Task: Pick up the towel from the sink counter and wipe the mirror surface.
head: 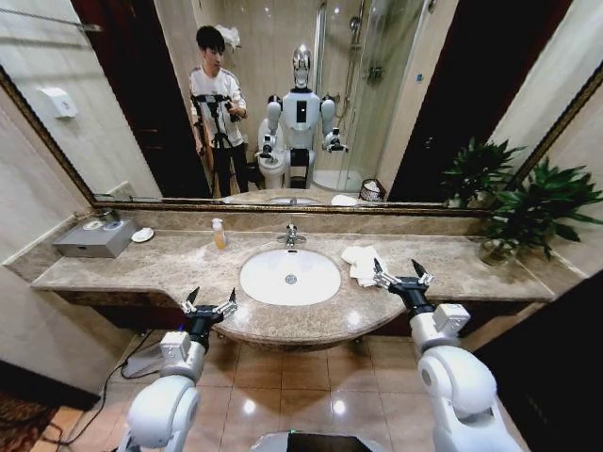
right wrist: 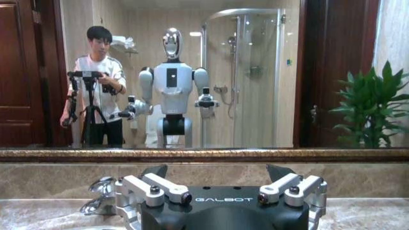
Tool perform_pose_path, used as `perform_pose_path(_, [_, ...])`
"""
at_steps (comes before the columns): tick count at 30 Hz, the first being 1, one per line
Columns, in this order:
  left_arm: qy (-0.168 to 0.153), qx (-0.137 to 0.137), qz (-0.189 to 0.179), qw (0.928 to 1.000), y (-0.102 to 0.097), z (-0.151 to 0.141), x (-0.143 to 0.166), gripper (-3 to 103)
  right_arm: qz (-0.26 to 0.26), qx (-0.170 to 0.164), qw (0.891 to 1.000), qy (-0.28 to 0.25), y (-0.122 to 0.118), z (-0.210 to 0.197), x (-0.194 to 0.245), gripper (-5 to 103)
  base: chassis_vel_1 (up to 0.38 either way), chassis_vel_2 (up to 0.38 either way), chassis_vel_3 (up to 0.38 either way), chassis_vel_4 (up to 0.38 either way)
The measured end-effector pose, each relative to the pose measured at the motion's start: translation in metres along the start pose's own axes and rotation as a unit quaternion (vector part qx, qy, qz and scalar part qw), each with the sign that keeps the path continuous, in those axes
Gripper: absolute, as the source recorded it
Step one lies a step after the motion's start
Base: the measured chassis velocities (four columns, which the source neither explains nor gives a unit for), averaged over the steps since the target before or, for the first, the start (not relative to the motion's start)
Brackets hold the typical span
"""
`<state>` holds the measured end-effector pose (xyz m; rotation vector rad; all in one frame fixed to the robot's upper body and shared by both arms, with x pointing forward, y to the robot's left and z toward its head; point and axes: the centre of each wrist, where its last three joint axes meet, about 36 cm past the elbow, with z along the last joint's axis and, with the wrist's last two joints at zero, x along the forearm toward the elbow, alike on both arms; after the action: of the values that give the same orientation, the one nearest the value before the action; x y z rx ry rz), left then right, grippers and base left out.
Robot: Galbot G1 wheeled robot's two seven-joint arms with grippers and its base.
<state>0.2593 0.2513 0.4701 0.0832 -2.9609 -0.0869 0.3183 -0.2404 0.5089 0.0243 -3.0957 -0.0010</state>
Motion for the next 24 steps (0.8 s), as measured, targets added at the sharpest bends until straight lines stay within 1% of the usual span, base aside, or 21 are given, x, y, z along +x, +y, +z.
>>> perform_pose_path(10, [0.0, 0.0, 0.0, 1.0, 0.0, 0.0, 0.0, 100, -0.007, -0.005, 1.0, 0.002, 0.003, 0.003, -0.002, 100, -0.093, 0.074, 0.094, -0.079])
perform_pose_path(17, [0.0, 0.0, 0.0, 1.0, 0.0, 0.0, 0.0, 100, -0.01, 0.002, 1.0, 0.012, 0.0, 0.006, -0.006, 100, -0.061, 0.077, 0.08, -0.087])
perform_pose_path(22, [0.0, 0.0, 0.0, 1.0, 0.0, 0.0, 0.0, 100, -0.018, 0.011, 0.999, 0.046, -0.008, 0.019, -0.02, 100, -0.056, 0.057, 0.05, -0.033])
perform_pose_path(24, [0.0, 0.0, 0.0, 1.0, 0.0, 0.0, 0.0, 100, -0.021, 0.021, 0.997, 0.066, -0.015, 0.026, -0.032, 100, 0.0, 0.0, 0.0, 0.0])
